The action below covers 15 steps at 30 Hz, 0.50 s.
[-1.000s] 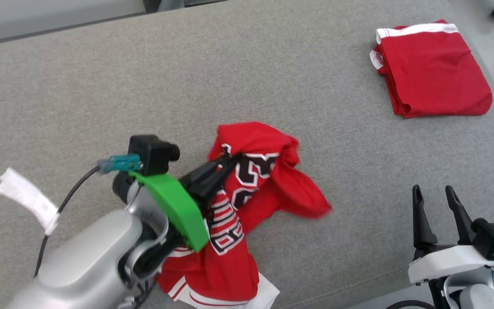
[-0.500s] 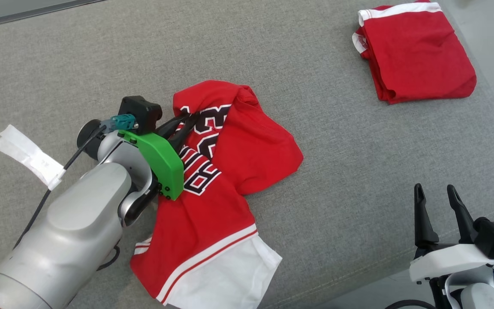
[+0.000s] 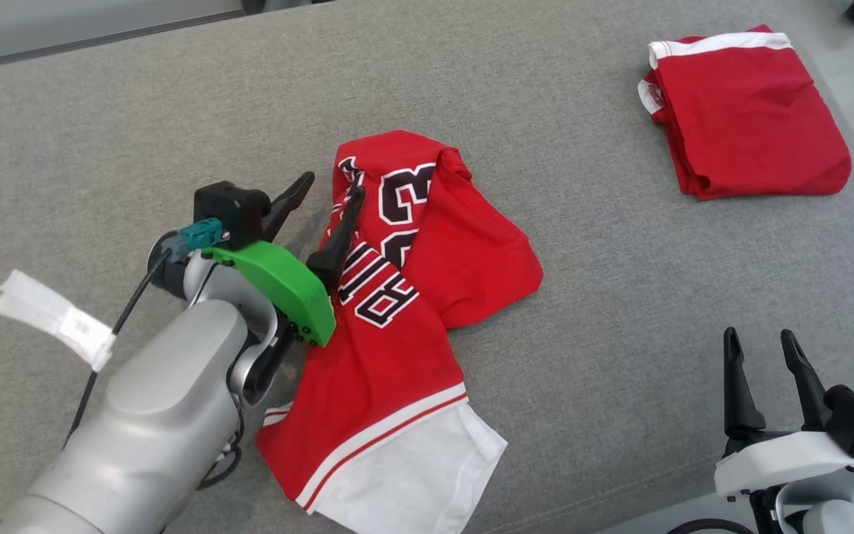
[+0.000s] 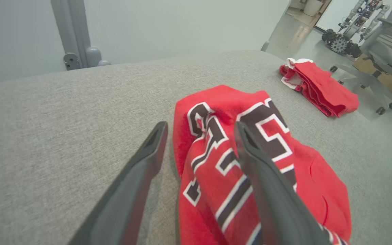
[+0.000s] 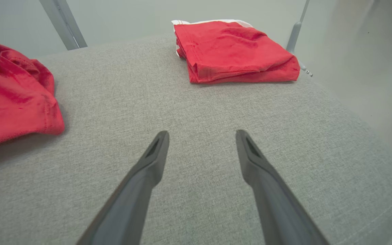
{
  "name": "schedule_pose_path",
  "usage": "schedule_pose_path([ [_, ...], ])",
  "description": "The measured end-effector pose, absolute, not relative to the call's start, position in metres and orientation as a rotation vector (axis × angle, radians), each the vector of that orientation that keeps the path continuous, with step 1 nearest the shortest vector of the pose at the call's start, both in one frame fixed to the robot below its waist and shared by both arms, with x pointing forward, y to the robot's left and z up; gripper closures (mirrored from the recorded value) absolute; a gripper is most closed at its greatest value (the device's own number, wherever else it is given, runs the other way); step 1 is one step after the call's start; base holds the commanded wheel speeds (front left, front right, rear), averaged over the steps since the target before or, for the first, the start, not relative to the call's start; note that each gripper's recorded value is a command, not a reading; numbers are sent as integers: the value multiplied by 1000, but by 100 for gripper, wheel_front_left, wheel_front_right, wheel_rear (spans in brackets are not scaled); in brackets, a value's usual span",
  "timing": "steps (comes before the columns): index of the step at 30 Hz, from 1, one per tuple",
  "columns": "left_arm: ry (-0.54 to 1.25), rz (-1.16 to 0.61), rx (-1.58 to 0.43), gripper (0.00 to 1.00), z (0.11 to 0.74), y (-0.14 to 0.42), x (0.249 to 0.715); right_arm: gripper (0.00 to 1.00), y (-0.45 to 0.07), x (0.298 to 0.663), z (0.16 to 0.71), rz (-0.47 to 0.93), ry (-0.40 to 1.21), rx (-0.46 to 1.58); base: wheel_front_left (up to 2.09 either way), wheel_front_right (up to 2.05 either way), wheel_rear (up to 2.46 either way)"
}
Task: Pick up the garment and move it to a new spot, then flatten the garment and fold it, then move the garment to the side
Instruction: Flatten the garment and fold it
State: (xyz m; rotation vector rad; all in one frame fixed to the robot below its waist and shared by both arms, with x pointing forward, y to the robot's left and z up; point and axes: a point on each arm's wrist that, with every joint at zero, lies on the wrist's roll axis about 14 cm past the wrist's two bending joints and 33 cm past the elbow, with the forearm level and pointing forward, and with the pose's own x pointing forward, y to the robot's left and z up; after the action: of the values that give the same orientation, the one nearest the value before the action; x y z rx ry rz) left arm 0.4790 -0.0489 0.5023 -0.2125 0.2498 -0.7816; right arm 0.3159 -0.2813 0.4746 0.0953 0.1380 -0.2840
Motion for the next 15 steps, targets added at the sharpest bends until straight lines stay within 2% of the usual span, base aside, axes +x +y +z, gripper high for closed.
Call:
schedule_pose_path([
  [5, 276, -644, -306, 0, 493, -10, 465, 0, -273, 318, 474, -255, 141, 91, 0, 0, 0],
  [15, 539, -500, -476, 0, 444, 46, 372, 0, -251, 326, 475, -177, 134, 92, 0, 0, 0],
])
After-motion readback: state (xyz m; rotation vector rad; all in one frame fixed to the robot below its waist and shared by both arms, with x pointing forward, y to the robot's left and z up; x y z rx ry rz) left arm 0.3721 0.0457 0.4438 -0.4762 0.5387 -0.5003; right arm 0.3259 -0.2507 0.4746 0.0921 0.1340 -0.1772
